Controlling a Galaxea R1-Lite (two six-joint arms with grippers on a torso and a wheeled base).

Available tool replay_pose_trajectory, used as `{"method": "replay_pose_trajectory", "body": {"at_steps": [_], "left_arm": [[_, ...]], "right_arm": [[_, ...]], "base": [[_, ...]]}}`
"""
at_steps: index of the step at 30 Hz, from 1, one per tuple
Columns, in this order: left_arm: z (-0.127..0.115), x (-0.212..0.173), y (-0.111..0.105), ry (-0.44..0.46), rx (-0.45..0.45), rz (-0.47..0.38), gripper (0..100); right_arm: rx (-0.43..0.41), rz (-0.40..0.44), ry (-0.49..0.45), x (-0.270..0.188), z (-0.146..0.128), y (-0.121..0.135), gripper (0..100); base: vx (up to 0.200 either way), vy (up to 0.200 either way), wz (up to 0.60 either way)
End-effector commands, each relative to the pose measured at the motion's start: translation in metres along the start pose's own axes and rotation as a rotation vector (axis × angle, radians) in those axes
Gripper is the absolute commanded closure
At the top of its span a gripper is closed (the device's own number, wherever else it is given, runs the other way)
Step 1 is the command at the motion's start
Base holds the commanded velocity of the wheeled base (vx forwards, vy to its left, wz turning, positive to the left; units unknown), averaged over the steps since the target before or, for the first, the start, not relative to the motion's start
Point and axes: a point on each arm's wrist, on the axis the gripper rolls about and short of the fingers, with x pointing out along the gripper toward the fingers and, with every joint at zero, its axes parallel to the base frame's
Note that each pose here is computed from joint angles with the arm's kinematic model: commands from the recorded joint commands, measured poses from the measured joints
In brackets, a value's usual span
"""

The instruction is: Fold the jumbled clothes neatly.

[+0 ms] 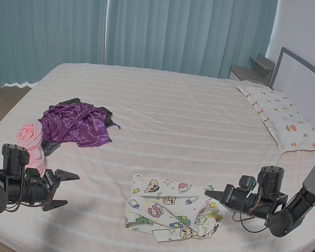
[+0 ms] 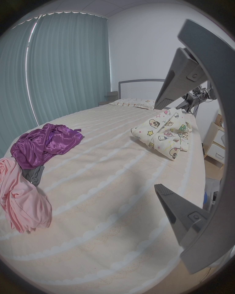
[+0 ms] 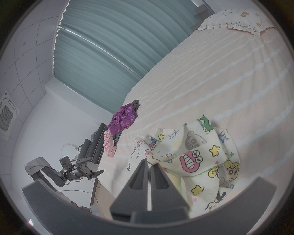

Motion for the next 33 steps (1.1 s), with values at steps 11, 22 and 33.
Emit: {"method": "replay_pose_trajectory", "body": {"at_steps": [11, 22, 33], "left_arm": [[0.0, 0.0, 0.0, 0.0, 0.0, 0.0, 0], [0.0, 0.0, 0.0, 0.0, 0.001, 0.001, 0], [0.0, 0.0, 0.0, 0.0, 0.001, 0.001, 0]], "right_arm": [[0.029, -0.002, -0.02, -0.006, 0.052, 0.011, 100], [0.074, -0.057, 0.024, 0.039, 0.056, -0.03, 100], [0.104, -0.094, 0.01, 0.064, 0.066, -0.066, 0]], "base": [[0.0, 0.0, 0.0], [0.0, 0.0, 0.0], [0.0, 0.0, 0.0]]}}
